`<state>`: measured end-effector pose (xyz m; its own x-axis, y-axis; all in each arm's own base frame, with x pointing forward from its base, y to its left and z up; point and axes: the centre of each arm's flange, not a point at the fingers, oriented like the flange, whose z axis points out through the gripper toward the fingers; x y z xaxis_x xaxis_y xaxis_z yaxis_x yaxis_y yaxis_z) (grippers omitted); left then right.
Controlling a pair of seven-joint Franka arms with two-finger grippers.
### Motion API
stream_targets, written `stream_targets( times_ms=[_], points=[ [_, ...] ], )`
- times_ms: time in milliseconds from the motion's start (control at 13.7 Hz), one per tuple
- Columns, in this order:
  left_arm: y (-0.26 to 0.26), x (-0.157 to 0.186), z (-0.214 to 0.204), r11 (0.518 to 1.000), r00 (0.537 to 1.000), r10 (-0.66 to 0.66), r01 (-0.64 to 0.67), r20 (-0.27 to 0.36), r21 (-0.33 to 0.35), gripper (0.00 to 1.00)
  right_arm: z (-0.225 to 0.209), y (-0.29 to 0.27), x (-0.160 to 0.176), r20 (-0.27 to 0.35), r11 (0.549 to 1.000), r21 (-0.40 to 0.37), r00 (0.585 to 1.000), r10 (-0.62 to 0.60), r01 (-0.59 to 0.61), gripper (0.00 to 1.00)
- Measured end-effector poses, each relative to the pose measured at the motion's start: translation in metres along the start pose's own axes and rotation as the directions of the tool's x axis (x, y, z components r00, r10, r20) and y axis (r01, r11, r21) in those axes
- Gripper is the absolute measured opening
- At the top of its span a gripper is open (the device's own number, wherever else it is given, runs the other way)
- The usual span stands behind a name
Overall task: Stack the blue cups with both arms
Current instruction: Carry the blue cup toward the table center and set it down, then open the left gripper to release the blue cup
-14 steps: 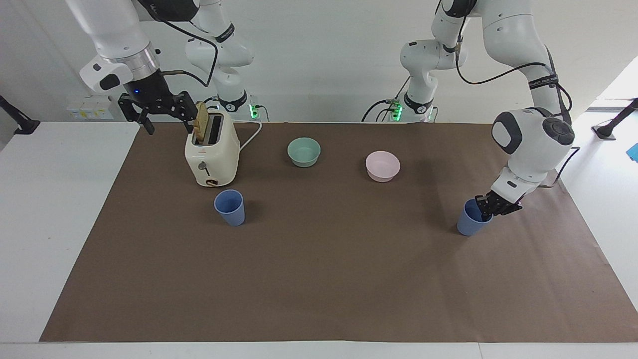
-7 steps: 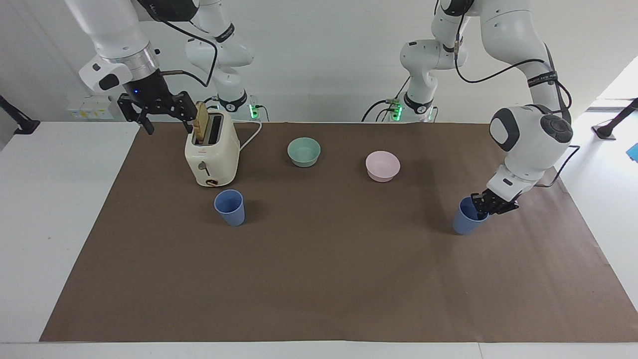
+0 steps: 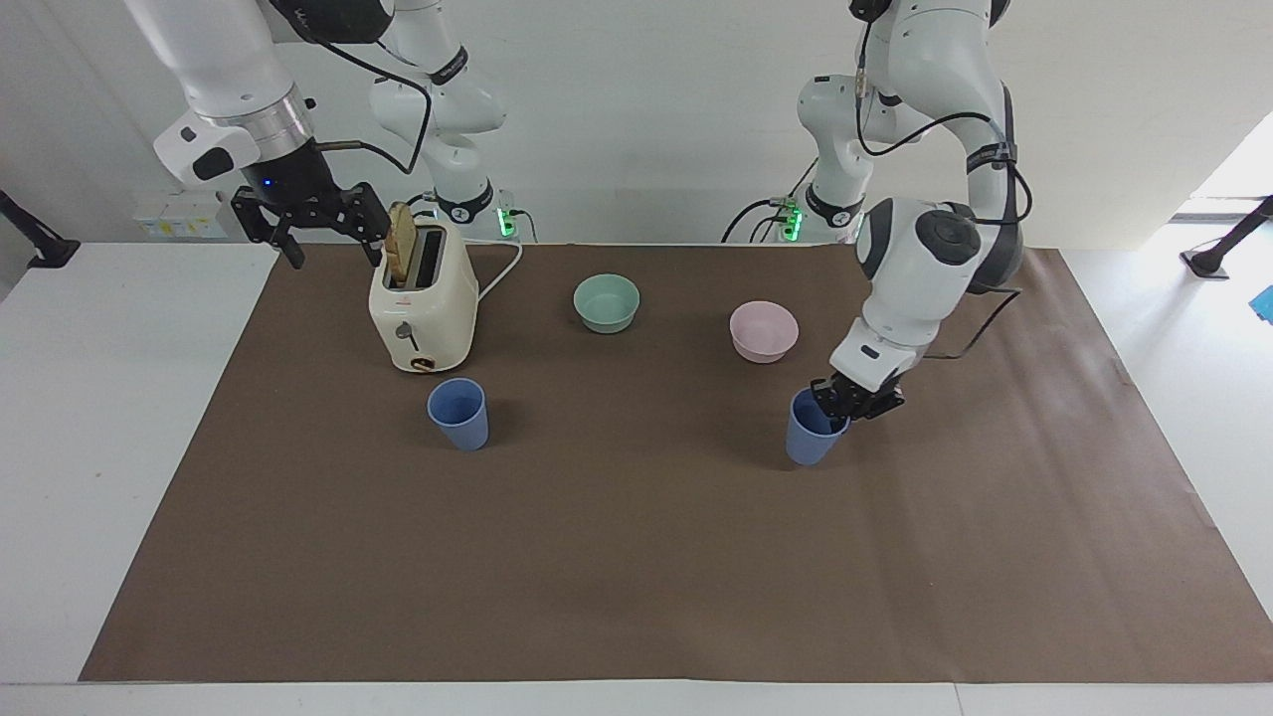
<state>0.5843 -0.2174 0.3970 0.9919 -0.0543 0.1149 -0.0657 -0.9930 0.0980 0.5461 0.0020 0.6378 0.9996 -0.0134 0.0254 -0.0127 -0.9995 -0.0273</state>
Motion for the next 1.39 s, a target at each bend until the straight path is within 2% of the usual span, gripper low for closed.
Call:
stream_targets(
  times_ms=[438, 949, 1022, 1168, 1387],
  points=[
    [0.101, -0.038, 0.009, 0.998, 0.998, -0.061, 0.061, -0.008, -0.031, 0.04, 0.000, 0.001, 0.000, 0.000, 1.000, 0.000, 1.000, 0.001, -0.001, 1.00],
    [0.121, -0.049, 0.046, 0.998, 0.998, -0.066, 0.066, 0.016, -0.020, 0.05, 0.000, 0.001, 0.000, 0.000, 1.000, 0.000, 1.000, 0.001, -0.001, 1.00],
    [0.121, -0.048, 0.047, 0.998, 0.998, -0.066, 0.066, 0.014, -0.021, 0.09, 0.000, 0.001, 0.000, 0.000, 1.000, 0.000, 1.000, 0.001, -0.001, 1.00],
    [0.120, -0.045, 0.043, 0.997, 0.998, -0.070, 0.070, 0.003, -0.025, 0.31, 0.000, 0.001, 0.000, 0.000, 1.000, 0.000, 1.000, 0.001, -0.001, 1.00],
    [0.109, -0.035, 0.023, 0.995, 0.996, -0.090, 0.089, -0.029, -0.036, 0.70, 0.000, -0.001, 0.000, 0.000, 1.000, 0.000, 1.000, -0.001, 0.001, 1.00]
  ],
)
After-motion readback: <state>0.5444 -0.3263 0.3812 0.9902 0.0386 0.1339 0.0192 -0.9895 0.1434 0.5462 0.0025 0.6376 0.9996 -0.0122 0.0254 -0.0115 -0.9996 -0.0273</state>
